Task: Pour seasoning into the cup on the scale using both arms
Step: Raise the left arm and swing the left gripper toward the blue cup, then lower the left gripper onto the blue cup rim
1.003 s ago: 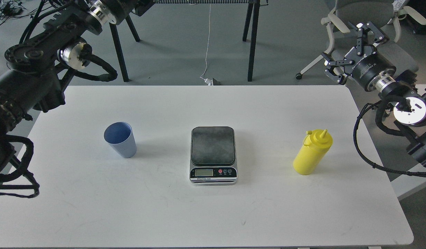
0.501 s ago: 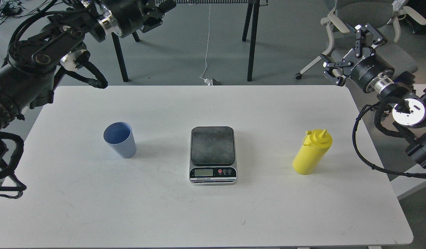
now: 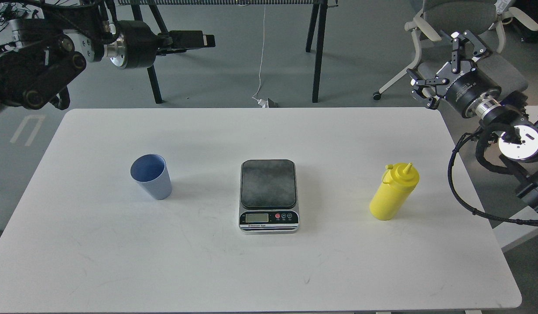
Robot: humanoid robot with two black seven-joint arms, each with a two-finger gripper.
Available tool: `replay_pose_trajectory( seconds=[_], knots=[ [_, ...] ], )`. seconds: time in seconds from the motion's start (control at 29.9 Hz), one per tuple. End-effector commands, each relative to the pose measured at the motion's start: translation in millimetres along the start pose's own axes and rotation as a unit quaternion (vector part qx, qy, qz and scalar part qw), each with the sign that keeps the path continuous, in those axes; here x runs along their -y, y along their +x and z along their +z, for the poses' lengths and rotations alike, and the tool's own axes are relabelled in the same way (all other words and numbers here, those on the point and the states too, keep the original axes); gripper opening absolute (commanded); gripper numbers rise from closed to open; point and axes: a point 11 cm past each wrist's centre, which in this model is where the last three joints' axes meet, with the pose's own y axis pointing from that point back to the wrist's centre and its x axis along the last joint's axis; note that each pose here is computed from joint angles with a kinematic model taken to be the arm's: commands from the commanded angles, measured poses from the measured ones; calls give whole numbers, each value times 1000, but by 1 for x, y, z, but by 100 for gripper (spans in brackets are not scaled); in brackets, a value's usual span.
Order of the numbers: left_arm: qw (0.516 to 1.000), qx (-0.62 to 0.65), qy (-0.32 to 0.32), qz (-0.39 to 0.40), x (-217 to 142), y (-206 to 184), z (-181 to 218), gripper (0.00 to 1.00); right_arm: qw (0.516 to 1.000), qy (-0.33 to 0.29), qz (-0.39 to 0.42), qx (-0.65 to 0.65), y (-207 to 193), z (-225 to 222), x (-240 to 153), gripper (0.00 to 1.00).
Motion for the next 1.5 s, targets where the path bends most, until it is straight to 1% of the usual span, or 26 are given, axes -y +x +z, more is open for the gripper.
replay_pose_trajectory(
  seconds=[0.0, 0.1, 0.17, 0.37, 0.47, 0.77, 0.97, 1.07, 1.37, 1.47],
  knots=[
    [996, 78, 7, -42, -6, -12, 9, 100, 1000, -2, 1, 1, 1, 3, -1, 99],
    [986, 145, 23, -78, -12, -25, 10, 100, 1000, -2, 1, 1, 1, 3, -1, 99],
    [975, 184, 39, -116, -14, -40, 4, 100, 1000, -2, 1, 1, 1, 3, -1, 99],
    [936, 250, 93, -230, -18, -93, -31, 100, 1000, 0, -1, 5, -1, 4, 1, 99],
    [923, 253, 109, -269, -22, -113, -46, 100, 1000, 0, 0, 5, -1, 4, 1, 99],
    [915, 239, 141, -292, -28, -127, -71, 99, 1000, -1, 0, 5, 0, 5, 0, 99],
    [900, 239, 163, -325, -30, -144, -87, 99, 1000, -1, 0, 6, 0, 5, 0, 99],
    [899, 246, 158, -326, -22, -146, -85, 99, 1000, -1, 2, 5, 1, 4, -1, 99],
    [899, 247, 158, -324, -15, -145, -83, 98, 1000, -1, 5, 5, 4, 5, -3, 99],
    [899, 242, 154, -332, -14, -155, -84, 98, 1000, -1, 5, 5, 4, 5, -3, 99]
  ],
)
